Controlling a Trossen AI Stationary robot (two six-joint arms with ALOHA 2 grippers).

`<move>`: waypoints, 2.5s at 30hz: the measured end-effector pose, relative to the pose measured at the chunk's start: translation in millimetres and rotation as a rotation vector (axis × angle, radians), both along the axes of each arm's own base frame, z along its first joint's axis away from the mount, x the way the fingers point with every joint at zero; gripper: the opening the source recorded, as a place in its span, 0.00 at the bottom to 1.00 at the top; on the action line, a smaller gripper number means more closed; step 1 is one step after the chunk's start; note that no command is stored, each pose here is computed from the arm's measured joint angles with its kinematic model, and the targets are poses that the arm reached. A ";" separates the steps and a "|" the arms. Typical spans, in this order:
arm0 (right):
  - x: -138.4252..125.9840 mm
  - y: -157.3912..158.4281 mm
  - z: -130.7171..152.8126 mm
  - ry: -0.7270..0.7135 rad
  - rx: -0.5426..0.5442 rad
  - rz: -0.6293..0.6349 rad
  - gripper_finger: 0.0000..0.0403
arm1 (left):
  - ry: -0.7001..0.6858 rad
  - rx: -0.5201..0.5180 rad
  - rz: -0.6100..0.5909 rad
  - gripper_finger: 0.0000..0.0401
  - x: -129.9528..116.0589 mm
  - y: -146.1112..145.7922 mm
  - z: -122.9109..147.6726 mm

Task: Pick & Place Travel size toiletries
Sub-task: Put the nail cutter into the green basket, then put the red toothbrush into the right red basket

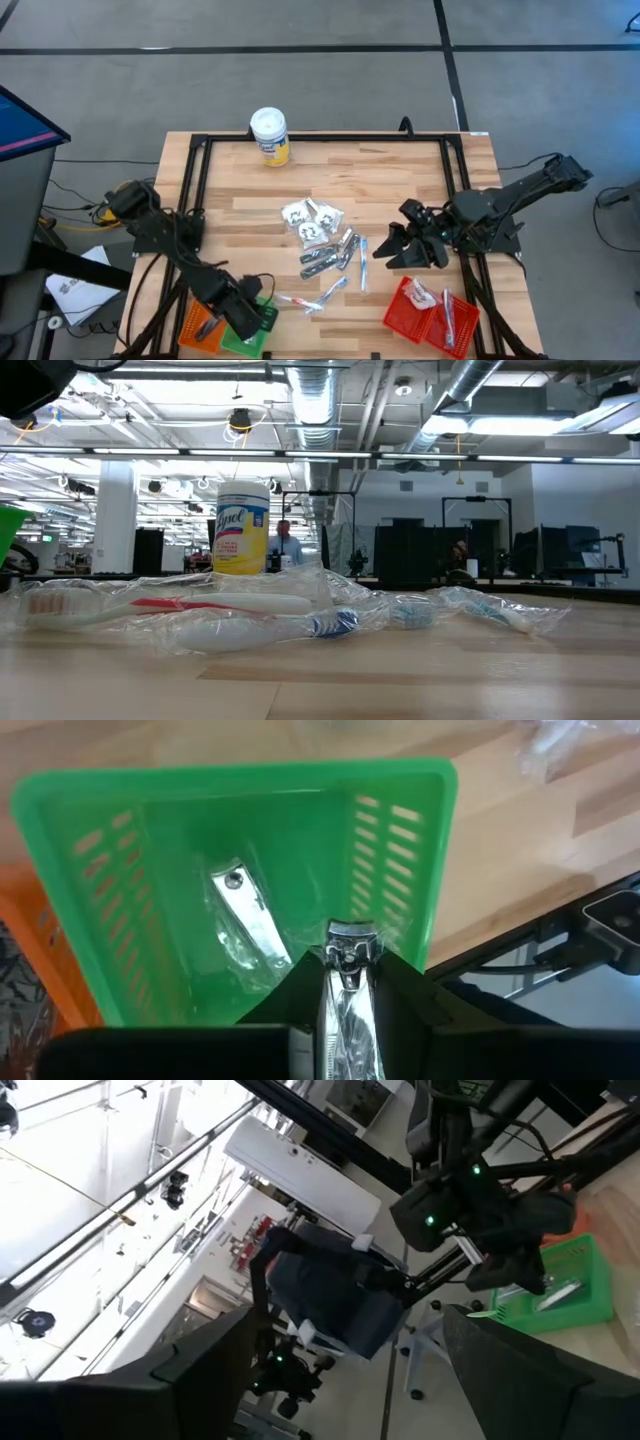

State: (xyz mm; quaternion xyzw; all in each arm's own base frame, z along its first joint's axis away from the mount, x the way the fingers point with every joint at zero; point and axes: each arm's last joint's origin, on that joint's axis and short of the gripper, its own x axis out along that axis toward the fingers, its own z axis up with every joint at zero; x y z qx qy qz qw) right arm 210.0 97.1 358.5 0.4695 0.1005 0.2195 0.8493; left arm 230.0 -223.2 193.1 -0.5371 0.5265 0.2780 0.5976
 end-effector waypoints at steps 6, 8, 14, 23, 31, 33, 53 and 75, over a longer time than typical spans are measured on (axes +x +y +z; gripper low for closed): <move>0.0 -0.1 -0.2 0.002 -0.001 0.000 0.78 | 0.022 0.000 0.010 0.11 3.4 -3.6 -7.6; 0.0 -0.1 -0.2 0.002 -0.001 0.000 0.78 | 0.030 -0.004 0.015 0.13 3.8 -4.1 -9.2; 0.0 0.0 -0.2 0.006 0.006 0.001 0.78 | 0.045 -0.016 0.013 0.23 3.6 -4.6 -9.9; -0.1 0.1 -0.2 0.007 0.008 0.001 0.78 | 0.058 -0.105 -0.047 0.21 2.6 -7.2 -2.6; -0.1 0.1 -0.2 0.007 0.008 0.002 0.78 | -0.192 -0.058 0.005 0.21 -4.8 8.4 41.6; -0.1 0.1 -0.2 0.007 0.008 0.002 0.78 | -0.300 -0.001 0.029 0.21 -4.7 16.7 54.6; 1.7 -3.9 -4.7 0.049 -0.011 -0.124 0.78 | -0.515 0.165 -0.581 0.00 71.0 112.2 53.6; 13.6 -39.7 -6.6 0.079 0.020 -0.380 0.78 | -0.468 0.574 -1.206 0.34 75.0 78.5 4.7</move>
